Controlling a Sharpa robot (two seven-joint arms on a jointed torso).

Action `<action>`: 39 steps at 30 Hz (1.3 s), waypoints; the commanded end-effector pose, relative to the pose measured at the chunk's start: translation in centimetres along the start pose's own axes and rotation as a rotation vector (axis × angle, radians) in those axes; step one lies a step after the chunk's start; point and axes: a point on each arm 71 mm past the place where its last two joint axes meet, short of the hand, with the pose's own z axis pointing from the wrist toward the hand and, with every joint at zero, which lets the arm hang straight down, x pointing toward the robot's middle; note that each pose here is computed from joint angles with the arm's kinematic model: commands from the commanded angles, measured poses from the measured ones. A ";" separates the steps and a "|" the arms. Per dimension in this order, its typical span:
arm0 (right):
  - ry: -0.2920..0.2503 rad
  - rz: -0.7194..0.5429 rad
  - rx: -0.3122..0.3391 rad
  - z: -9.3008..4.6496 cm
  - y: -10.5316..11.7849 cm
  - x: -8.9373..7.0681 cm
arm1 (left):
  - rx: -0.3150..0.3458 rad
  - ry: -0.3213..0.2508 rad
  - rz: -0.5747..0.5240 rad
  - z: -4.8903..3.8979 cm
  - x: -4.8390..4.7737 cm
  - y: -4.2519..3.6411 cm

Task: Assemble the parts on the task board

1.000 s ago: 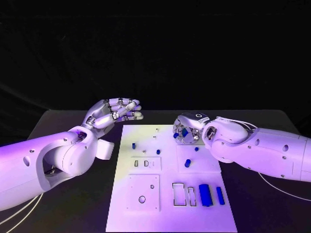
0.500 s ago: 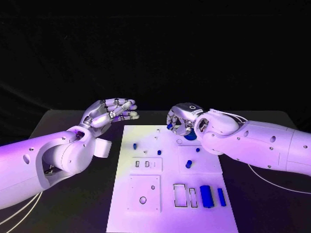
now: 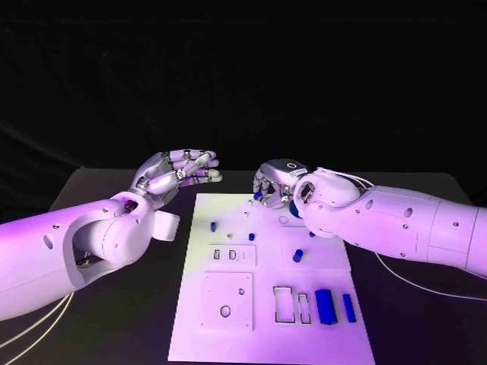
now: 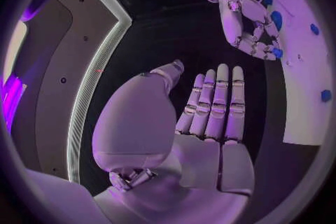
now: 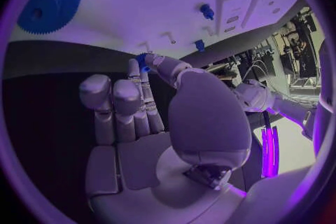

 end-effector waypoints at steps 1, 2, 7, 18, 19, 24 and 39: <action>0.043 0.005 0.006 0.1 0.1 0.6 | 0.004 0.005 -0.008 0.27 0.18 -0.21; 0.044 0.006 0.006 0.2 0.2 0.6 | 0.005 0.006 -0.008 0.32 0.20 -0.25; 0.043 0.010 0.001 0.3 0.5 0.8 | 0.007 0.009 -0.008 0.46 0.27 -0.39; 0.030 0.014 -0.004 0.5 0.9 0.8 | 0.007 0.014 -0.008 0.56 0.34 -0.57; 0.027 0.014 -0.003 0.5 0.9 0.8 | 0.006 0.015 -0.008 0.57 0.34 -0.58; 0.021 0.015 -0.002 0.6 1.0 0.7 | 0.005 0.019 -0.010 0.57 0.36 -0.62; 0.030 -0.005 0.012 1.2 1.2 0.9 | 0.003 0.032 -0.016 0.62 0.52 -0.63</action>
